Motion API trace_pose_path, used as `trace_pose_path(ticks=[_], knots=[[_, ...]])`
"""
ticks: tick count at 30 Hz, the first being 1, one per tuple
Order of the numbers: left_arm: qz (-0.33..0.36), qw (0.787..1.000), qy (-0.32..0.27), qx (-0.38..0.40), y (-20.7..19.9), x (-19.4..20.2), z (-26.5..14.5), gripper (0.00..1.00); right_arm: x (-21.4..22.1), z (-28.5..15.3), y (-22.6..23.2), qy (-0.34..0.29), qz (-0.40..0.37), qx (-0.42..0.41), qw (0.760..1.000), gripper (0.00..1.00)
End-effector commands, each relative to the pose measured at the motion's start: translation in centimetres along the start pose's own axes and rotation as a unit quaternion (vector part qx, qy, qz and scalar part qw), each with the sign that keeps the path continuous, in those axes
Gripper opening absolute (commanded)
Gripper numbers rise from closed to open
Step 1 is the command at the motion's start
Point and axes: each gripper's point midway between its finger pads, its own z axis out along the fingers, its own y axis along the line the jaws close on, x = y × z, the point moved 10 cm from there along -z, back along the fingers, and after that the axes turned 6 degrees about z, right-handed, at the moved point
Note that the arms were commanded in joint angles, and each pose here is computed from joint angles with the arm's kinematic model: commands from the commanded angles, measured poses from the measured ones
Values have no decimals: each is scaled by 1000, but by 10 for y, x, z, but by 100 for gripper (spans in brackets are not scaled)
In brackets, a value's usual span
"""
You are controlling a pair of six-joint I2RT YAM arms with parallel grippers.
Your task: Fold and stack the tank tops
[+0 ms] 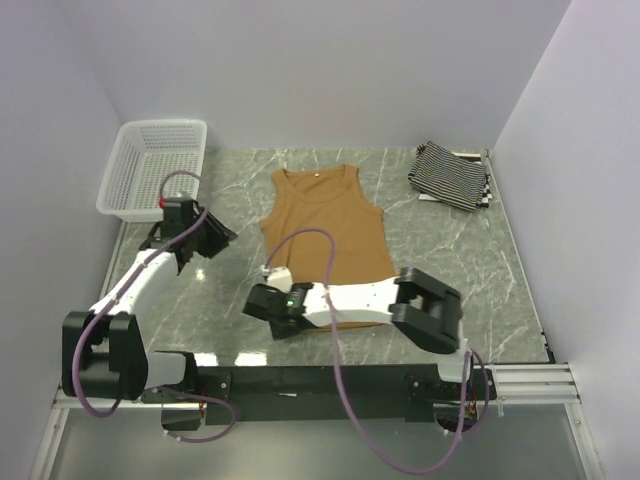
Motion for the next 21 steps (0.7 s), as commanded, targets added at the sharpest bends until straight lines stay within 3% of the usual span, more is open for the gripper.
trace_pose_path(ticks=[1, 10, 21], knots=[[-7, 999, -22, 28, -15, 12, 17, 43, 3, -31, -12, -11, 12, -51, 999, 0], [32, 999, 24, -7, -27, 45, 76, 44, 12, -53, -29, -1, 28, -94, 995, 0], [50, 998, 20, -27, -32, 37, 111, 42, 13, -59, -24, 6, 31, -118, 993, 0]])
